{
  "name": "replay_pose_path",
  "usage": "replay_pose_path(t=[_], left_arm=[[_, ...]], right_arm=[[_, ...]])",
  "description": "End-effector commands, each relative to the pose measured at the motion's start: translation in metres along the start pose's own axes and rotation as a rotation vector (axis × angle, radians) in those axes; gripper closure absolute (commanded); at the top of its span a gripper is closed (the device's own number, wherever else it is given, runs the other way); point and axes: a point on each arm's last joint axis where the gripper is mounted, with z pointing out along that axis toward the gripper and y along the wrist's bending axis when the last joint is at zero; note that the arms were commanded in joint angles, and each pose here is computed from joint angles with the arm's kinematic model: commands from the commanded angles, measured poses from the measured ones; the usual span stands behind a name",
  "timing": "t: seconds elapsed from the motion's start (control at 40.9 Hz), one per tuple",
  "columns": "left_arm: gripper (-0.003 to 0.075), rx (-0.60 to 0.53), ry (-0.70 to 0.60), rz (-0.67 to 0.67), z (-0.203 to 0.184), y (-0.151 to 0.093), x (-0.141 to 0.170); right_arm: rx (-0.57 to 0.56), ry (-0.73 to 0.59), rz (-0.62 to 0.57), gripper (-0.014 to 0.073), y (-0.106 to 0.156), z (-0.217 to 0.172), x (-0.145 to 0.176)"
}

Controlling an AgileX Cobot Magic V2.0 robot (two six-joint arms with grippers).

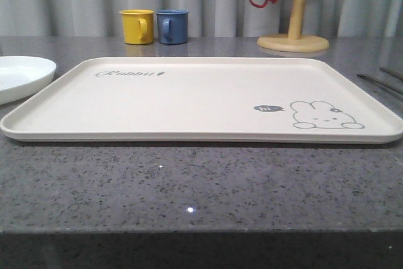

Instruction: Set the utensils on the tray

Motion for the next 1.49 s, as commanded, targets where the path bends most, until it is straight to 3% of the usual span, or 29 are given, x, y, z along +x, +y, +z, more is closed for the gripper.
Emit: replay_pose_path(t=[0.0, 0.171, 0.464, 0.538, 0.611, 0.684, 0.758, 0.831, 0.904, 1.149, 1.466], left_arm=[[0.0738, 0.009, 0.040, -0.011, 0.015, 0.000, -0.006], [0.0738, 0.025, 0.193, -0.013, 0.035, -0.001, 0.010], [0.0738, 0.035, 0.254, -0.022, 0.046, -0.002, 0.020], [0.0736, 0.035, 0.252, -0.022, 0.046, -0.002, 0.020], [0.0707, 0.034, 0.247, -0.022, 0.046, -0.002, 0.019], [0.0573, 0.032, 0.231, -0.022, 0.047, -0.002, 0.018], [0.0394, 0.029, 0.212, -0.022, 0.047, -0.002, 0.016], [0.0272, 0.029, 0.210, -0.022, 0.047, -0.002, 0.016], [0.0231, 0.030, 0.214, -0.022, 0.048, -0.002, 0.016], [0.0235, 0.020, 0.393, 0.031, 0.073, 0.002, 0.012], [0.0235, -0.003, 0.635, 0.081, 0.147, 0.012, 0.007]], right_arm=[[0.009, 0.024, -0.007, 0.0717, 0.001, 0.012, -0.011], [0.019, 0.110, -0.006, 0.0717, 0.000, 0.029, -0.009], [0.025, 0.163, -0.006, 0.0698, -0.001, 0.036, -0.006], [0.025, 0.163, -0.007, 0.0611, -0.001, 0.036, -0.006], [0.026, 0.163, -0.008, 0.0472, -0.001, 0.036, -0.006], [0.026, 0.162, -0.008, 0.0295, -0.001, 0.036, -0.006], [0.026, 0.163, -0.008, 0.0210, -0.001, 0.036, -0.006], [0.026, 0.163, -0.008, 0.0202, -0.001, 0.036, -0.006], [0.026, 0.163, -0.008, 0.0202, -0.001, 0.036, -0.006], [0.026, 0.163, -0.008, 0.0202, -0.001, 0.036, -0.006], [0.026, 0.163, -0.008, 0.0202, -0.001, 0.036, -0.006]])
